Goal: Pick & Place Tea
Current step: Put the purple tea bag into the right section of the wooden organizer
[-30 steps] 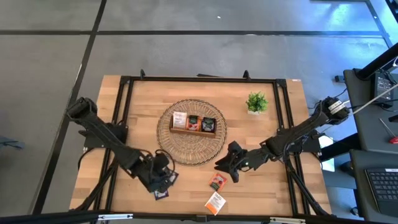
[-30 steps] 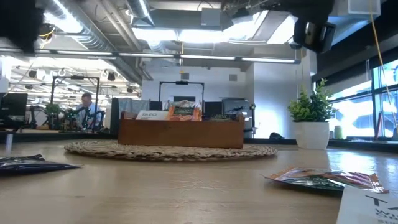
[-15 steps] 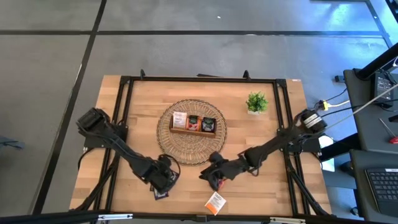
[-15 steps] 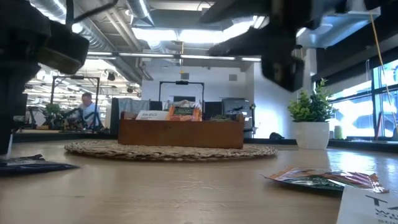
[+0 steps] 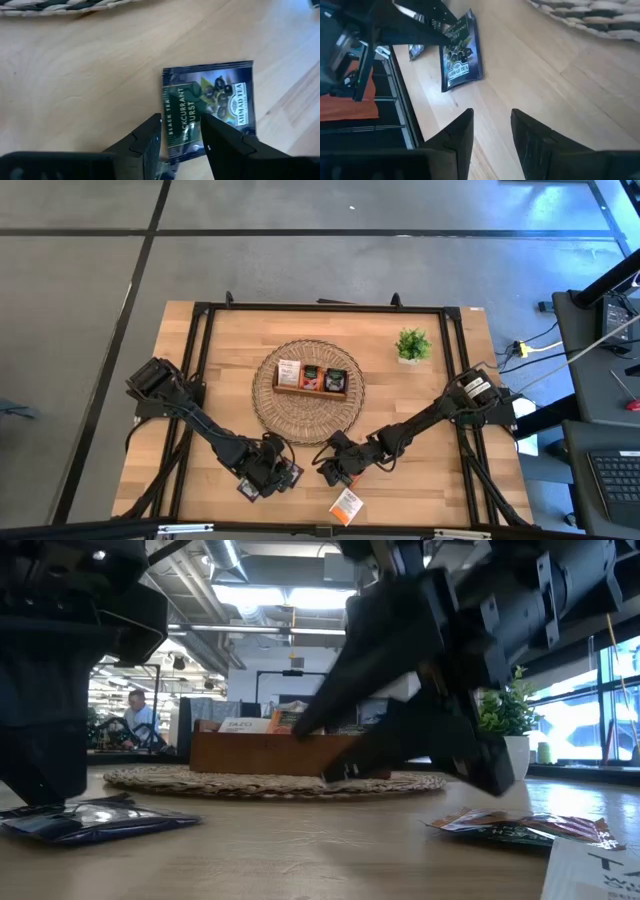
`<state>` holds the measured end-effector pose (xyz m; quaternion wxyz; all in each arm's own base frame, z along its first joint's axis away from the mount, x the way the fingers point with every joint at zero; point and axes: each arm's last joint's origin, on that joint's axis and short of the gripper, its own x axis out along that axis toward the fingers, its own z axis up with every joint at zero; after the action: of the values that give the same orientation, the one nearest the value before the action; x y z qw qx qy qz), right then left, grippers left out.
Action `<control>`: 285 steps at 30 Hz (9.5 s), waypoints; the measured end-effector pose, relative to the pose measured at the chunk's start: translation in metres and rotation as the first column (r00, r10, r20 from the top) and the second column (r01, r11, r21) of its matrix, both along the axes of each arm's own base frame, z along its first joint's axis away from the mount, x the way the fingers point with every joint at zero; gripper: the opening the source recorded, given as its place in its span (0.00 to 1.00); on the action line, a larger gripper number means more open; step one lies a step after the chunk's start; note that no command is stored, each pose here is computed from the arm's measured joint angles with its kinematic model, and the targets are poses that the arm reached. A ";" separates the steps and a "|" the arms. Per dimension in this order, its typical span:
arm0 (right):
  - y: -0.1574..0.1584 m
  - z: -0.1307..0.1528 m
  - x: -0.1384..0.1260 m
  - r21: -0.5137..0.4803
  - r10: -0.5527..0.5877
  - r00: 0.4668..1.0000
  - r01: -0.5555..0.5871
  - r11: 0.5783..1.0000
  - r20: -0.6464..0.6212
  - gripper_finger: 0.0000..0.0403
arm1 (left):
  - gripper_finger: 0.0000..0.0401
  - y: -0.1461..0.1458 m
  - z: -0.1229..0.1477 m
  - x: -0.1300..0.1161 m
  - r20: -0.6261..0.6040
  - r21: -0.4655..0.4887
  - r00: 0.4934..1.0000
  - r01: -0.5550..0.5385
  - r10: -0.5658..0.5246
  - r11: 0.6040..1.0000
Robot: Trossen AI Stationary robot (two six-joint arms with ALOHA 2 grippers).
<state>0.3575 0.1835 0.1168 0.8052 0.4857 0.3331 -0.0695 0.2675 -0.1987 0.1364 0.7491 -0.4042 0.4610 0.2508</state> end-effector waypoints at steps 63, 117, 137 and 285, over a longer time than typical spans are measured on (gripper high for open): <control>0.048 -0.029 0.054 -0.477 0.508 0.861 -0.451 0.755 -0.011 0.33 | 0.33 -0.007 -0.011 0.014 0.104 -0.044 0.994 -0.024 0.028 0.999; 0.026 0.042 0.024 -0.694 0.335 0.917 -0.386 0.608 -0.216 0.33 | 0.00 0.040 0.038 0.022 0.116 0.129 0.974 0.182 -0.197 0.975; 0.006 0.033 0.037 -0.668 0.473 0.845 -0.503 0.549 -0.248 0.33 | 0.00 0.032 0.041 0.024 0.160 0.140 0.939 0.285 -0.306 0.948; -0.055 0.039 0.085 -0.183 0.422 0.866 -0.384 0.905 0.267 0.51 | 0.00 -0.076 -0.002 -0.079 -0.059 -0.181 0.998 -0.003 -0.008 0.983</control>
<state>0.4422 0.1280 0.1558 0.8715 0.3593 0.2958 0.1547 0.1888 -0.2751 0.1347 0.6953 -0.4625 0.5047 0.2189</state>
